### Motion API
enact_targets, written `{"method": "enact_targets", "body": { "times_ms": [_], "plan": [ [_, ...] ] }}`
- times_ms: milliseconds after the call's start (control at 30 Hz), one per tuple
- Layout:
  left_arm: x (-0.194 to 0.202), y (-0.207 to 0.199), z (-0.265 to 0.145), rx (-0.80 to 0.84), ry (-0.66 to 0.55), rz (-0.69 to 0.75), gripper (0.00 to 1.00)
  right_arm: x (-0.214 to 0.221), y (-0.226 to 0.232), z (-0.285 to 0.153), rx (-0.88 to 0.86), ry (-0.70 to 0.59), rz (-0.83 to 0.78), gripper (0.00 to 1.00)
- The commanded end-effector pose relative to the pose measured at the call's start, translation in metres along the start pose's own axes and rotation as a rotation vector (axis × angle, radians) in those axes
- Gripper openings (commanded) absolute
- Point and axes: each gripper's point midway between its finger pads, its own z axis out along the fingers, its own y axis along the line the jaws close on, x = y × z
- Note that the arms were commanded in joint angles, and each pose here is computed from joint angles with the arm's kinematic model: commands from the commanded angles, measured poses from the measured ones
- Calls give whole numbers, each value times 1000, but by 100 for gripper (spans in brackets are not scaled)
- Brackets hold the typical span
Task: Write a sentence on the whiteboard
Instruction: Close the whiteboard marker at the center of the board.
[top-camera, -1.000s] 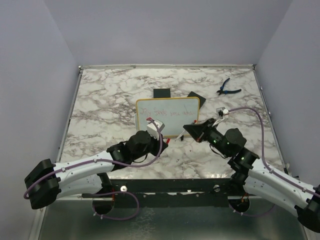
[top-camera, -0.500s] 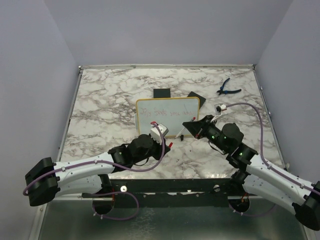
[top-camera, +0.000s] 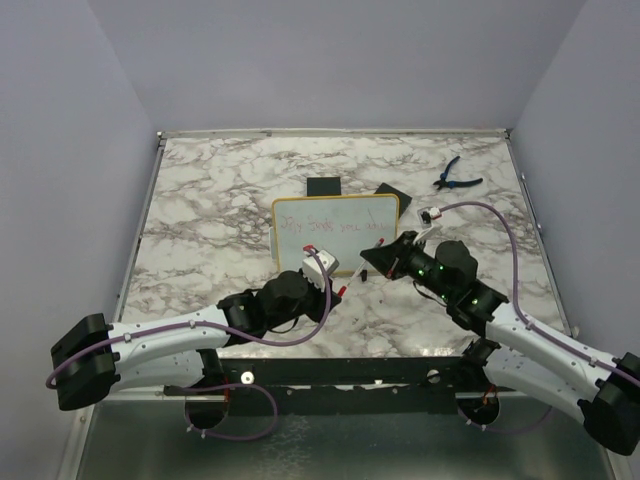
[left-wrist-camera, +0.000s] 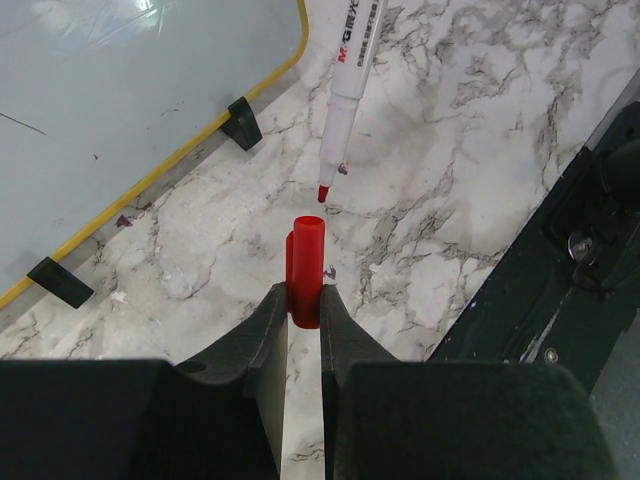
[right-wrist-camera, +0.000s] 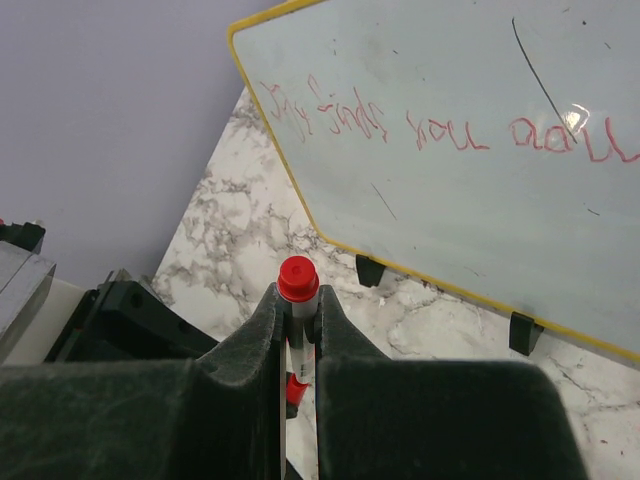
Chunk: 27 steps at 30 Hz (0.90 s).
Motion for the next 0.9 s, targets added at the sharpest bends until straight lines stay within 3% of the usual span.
{"method": "enact_targets", "body": {
  "times_ms": [0, 867],
  "plan": [
    [-10, -2, 1, -7, -35, 16, 0, 1, 8, 3, -38, 31, 10, 1],
    [-11, -6, 1, -1, -39, 33, 0, 2, 10, 5, -77, 40, 36, 1]
  ]
}}
